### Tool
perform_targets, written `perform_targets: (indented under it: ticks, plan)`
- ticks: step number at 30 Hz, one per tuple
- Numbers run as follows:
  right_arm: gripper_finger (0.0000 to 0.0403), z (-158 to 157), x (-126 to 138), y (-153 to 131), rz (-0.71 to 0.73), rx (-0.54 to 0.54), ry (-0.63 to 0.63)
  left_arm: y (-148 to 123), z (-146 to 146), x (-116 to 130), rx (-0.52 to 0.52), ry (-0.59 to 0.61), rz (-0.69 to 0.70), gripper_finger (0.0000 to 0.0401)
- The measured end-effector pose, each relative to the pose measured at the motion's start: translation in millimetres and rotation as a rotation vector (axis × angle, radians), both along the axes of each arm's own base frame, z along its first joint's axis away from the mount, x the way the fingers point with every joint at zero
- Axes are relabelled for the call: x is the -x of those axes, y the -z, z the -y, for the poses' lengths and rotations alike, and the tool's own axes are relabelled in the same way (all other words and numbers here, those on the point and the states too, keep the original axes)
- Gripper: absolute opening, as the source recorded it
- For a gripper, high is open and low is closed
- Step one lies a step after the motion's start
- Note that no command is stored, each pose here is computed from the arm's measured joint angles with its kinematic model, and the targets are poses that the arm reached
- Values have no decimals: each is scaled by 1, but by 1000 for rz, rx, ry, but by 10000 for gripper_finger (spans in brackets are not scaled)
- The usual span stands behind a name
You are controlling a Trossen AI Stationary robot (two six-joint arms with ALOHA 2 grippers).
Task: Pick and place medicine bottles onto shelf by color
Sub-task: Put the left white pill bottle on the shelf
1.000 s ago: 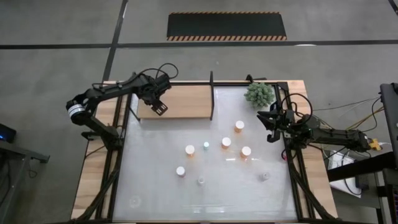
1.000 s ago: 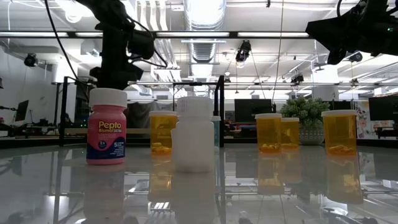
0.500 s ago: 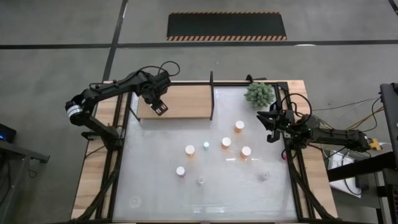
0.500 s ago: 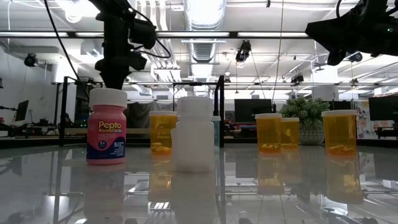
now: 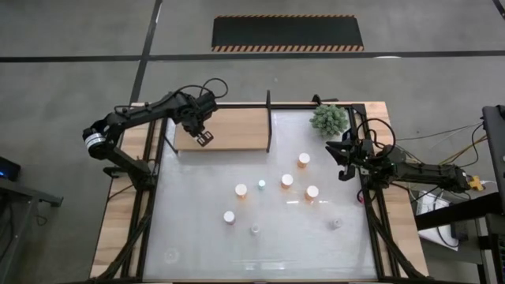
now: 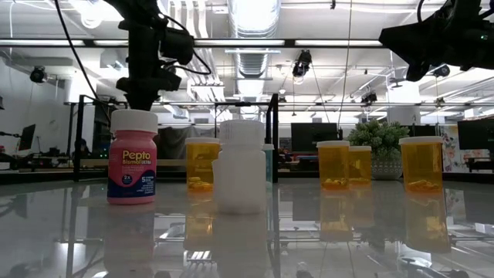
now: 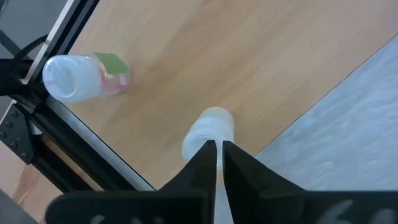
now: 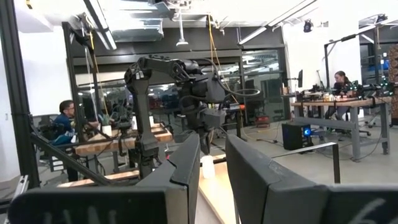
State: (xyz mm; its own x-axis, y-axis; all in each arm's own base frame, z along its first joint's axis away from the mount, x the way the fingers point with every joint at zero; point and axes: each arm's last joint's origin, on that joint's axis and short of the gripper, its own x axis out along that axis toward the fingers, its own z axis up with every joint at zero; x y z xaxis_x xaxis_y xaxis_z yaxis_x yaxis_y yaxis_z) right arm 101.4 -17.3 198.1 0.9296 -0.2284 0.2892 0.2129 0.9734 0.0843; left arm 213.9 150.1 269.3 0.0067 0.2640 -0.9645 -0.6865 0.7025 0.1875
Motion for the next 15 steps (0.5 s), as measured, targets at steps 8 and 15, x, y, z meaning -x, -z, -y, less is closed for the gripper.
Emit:
perform_targets:
  ticks: [8, 15]
  plan:
    - [68, 0, 0, 1, -15, -2, 0, 6, 1, 1, 10, 0, -14, 10]
    - [68, 0, 0, 1, -15, -2, 0, 16, 3, 5, 27, -1, -46, 10]
